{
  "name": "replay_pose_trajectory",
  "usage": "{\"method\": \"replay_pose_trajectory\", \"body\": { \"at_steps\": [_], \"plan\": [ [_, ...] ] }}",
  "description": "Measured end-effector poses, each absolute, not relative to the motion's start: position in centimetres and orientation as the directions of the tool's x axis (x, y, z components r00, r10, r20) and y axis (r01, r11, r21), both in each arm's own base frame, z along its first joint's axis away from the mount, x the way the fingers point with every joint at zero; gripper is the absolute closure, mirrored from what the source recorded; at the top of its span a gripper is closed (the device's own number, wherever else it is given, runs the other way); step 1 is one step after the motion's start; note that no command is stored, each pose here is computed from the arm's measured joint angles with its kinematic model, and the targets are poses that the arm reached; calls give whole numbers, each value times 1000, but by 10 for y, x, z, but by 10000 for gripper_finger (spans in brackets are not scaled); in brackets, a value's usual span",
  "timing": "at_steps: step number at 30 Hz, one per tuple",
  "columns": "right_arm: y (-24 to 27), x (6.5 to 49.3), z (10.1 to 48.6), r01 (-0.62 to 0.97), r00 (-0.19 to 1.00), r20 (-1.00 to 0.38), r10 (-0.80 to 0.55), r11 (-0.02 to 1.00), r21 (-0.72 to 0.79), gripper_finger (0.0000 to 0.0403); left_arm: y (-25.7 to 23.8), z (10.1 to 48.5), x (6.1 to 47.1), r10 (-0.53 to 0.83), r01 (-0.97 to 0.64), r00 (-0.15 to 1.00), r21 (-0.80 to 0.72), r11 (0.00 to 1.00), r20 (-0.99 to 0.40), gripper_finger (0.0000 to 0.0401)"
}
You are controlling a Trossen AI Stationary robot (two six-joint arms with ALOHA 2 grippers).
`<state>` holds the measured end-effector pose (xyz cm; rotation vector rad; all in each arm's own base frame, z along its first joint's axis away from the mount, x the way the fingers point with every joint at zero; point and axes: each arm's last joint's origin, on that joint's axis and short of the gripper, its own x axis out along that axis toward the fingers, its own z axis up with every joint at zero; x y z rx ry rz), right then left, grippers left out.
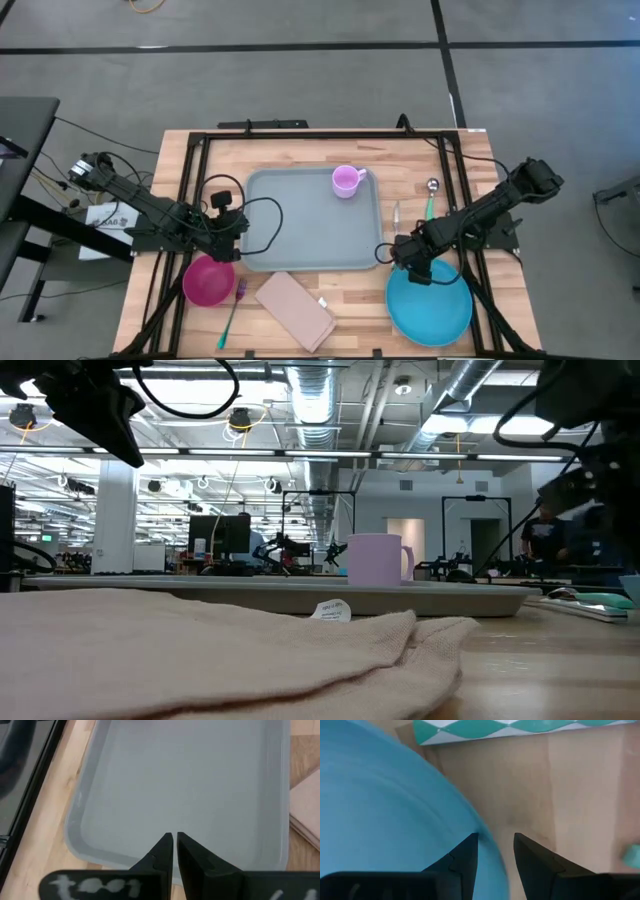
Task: Set up tray
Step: Put the blue plate on the gray tray to the bottom left of the pink mug
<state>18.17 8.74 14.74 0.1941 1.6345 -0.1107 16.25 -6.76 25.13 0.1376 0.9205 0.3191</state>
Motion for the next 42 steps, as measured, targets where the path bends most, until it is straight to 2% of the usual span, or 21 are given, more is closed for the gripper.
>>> {"method": "replay_pose_trajectory", "body": {
  "at_steps": [11, 19, 24, 30, 34, 38, 42],
  "plan": [
    [92, 192, 138, 181, 92, -984, 155, 969, 169, 294, -68, 251, 163, 328, -212, 563, 251, 944, -758, 388],
    [96, 197, 140, 287, 138, -968, 209, 927, 241, 391, -68, 251, 163, 329, -213, 563, 251, 944, -758, 388],
    [101, 202, 141, 331, 164, -937, 309, 877, 348, 392, -68, 251, 163, 329, -221, 564, 246, 944, -758, 388],
    [109, 215, 147, 213, 277, -867, 415, 853, 477, 398, -68, 251, 163, 329, -221, 564, 246, 944, -757, 388],
    [106, 229, 158, 90, 380, -854, 355, 905, 416, 400, -68, 251, 163, 329, -221, 564, 246, 944, -758, 388],
    [94, 247, 173, 68, 524, -822, 225, 951, 303, 399, -68, 251, 163, 329, -220, 564, 246, 944, -758, 388],
    [80, 264, 184, 88, 645, -742, 184, 946, 311, 401, -68, 251, 163, 329, -220, 564, 246, 944, -758, 388]
  ]
}}
